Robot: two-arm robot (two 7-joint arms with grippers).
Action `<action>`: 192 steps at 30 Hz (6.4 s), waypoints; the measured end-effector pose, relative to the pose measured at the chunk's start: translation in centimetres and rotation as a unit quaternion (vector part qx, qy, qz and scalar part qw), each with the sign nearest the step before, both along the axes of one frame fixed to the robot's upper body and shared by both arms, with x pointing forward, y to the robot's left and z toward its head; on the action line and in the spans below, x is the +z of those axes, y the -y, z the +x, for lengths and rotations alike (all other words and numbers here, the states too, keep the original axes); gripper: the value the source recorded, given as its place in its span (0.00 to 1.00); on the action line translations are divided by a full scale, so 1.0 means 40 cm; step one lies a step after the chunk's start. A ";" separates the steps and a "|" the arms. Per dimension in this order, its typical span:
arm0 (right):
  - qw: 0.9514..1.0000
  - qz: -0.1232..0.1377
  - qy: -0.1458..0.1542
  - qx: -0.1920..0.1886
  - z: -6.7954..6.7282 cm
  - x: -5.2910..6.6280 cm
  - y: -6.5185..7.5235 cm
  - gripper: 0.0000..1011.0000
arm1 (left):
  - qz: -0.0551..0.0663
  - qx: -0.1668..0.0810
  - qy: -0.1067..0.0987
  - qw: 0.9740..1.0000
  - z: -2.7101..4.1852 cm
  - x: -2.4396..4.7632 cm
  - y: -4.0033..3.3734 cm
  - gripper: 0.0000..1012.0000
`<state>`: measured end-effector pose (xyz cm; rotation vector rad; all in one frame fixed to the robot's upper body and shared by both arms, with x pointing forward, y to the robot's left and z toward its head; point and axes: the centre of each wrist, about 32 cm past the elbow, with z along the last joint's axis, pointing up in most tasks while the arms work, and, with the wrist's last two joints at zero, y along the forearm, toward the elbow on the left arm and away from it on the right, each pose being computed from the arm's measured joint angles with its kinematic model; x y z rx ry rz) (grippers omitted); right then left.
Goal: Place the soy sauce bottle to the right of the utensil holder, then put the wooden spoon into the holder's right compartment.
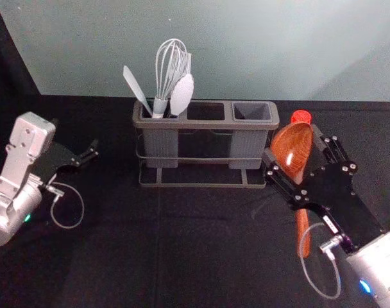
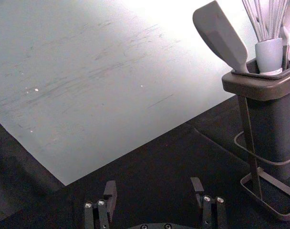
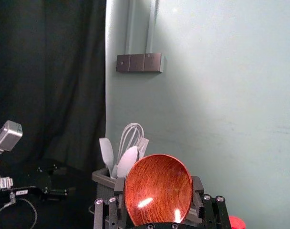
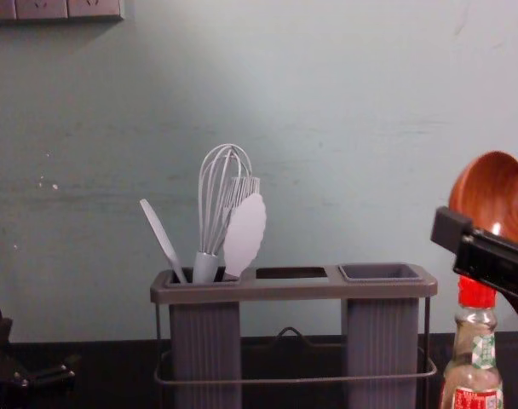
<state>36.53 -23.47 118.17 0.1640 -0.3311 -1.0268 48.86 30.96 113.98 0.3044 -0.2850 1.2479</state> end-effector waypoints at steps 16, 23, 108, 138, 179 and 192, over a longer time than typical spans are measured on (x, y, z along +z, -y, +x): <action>0.999 0.005 0.049 0.020 0.099 0.040 -0.006 0.83 | 0.000 0.000 0.000 1.000 0.000 0.000 0.000 1.00; 0.997 0.003 0.076 0.034 0.164 0.074 -0.003 0.83 | 0.000 0.000 0.000 1.000 0.000 0.000 0.000 1.00; 0.992 0.062 0.099 0.037 0.504 -0.046 -0.096 0.83 | 0.000 0.000 0.000 1.000 0.000 0.000 0.000 1.00; 0.994 0.063 0.082 0.030 0.471 -0.096 -0.083 0.83 | 0.000 0.000 0.000 1.000 0.000 0.000 0.000 1.00; 0.988 0.004 0.149 -0.043 0.396 0.038 0.031 0.99 | 0.000 0.000 0.000 1.000 0.000 0.000 0.000 1.00; 0.987 -0.057 0.113 -0.097 0.362 0.092 0.114 0.99 | 0.000 0.000 0.000 1.000 0.000 0.000 0.000 1.00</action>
